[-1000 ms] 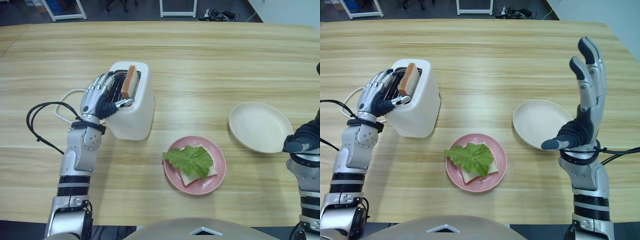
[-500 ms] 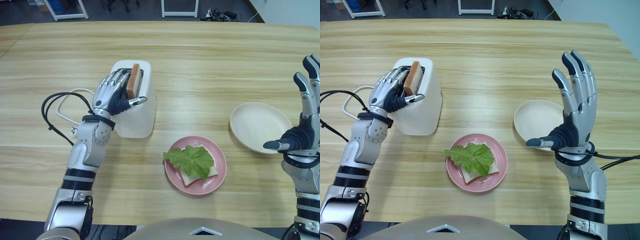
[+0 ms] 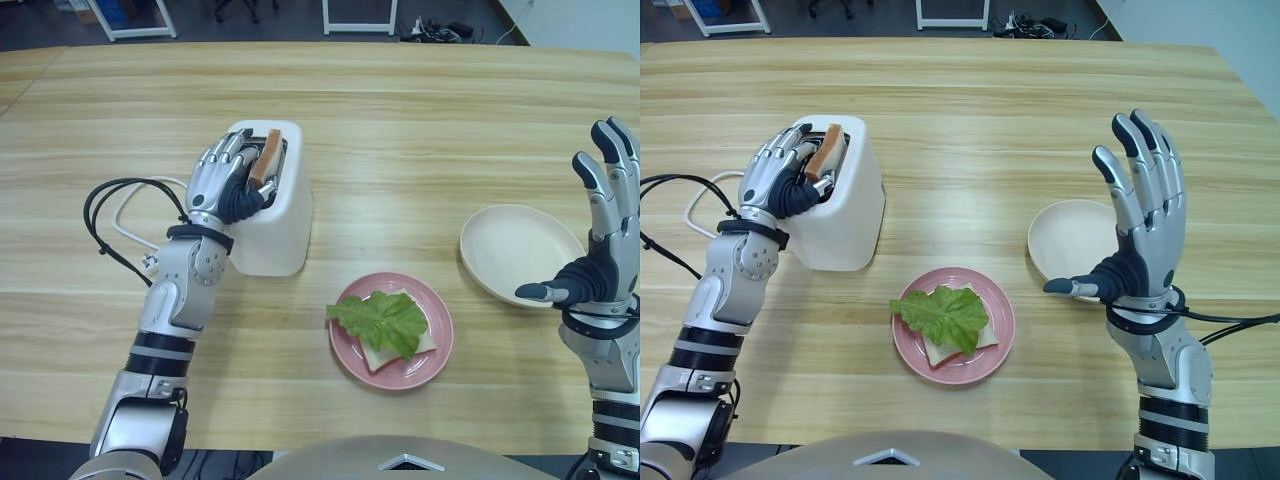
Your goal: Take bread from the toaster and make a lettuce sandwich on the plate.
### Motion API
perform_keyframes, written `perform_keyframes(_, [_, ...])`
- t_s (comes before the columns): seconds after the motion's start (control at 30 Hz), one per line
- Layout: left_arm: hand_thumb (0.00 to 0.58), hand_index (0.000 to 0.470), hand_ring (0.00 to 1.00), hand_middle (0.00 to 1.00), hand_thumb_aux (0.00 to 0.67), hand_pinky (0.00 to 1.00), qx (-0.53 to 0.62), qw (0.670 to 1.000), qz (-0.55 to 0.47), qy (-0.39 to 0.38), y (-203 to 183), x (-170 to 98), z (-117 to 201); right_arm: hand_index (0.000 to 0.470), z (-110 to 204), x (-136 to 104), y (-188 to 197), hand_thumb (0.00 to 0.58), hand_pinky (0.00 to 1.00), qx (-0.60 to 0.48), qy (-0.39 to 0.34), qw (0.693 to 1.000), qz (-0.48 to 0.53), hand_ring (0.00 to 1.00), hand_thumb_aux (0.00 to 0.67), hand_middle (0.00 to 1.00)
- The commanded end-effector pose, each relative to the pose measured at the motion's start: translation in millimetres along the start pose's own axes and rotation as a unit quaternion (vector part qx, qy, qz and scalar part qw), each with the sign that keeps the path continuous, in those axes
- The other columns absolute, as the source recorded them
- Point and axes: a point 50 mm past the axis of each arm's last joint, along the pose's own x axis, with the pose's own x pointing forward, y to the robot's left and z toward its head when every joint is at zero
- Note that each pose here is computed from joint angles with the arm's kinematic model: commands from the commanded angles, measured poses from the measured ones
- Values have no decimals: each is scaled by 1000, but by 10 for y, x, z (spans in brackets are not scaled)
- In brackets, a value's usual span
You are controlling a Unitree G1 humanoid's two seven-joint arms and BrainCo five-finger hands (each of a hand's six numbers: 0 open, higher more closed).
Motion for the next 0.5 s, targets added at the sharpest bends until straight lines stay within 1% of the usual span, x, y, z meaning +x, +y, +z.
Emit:
perform_keyframes(0.03, [580,470,0,0,670,0,-67,998,8,4,29,-74,0,0,6,-7,14,0,0,-1,0,1000,4,0,0,0])
perform_keyframes(0.23, [580,470,0,0,670,0,-151,988,27,-12,77,-120,77,0,10,-5,29,0,0,1,1,1000,6,0,0,0])
perform_keyframes(0.27, [580,470,663,663,670,663,-165,985,37,-19,101,-123,103,0,12,-1,29,0,0,2,0,1000,6,0,0,0])
perform_keyframes(0.3, [580,470,1000,1000,670,1000,-176,983,52,-24,132,-125,121,0,12,3,25,0,0,3,-1,1000,6,0,0,0])
perform_keyframes(0.5, [580,470,1000,1000,670,1000,-189,975,113,-38,282,-132,138,0,5,-3,32,0,0,7,-1,1000,10,0,0,0])
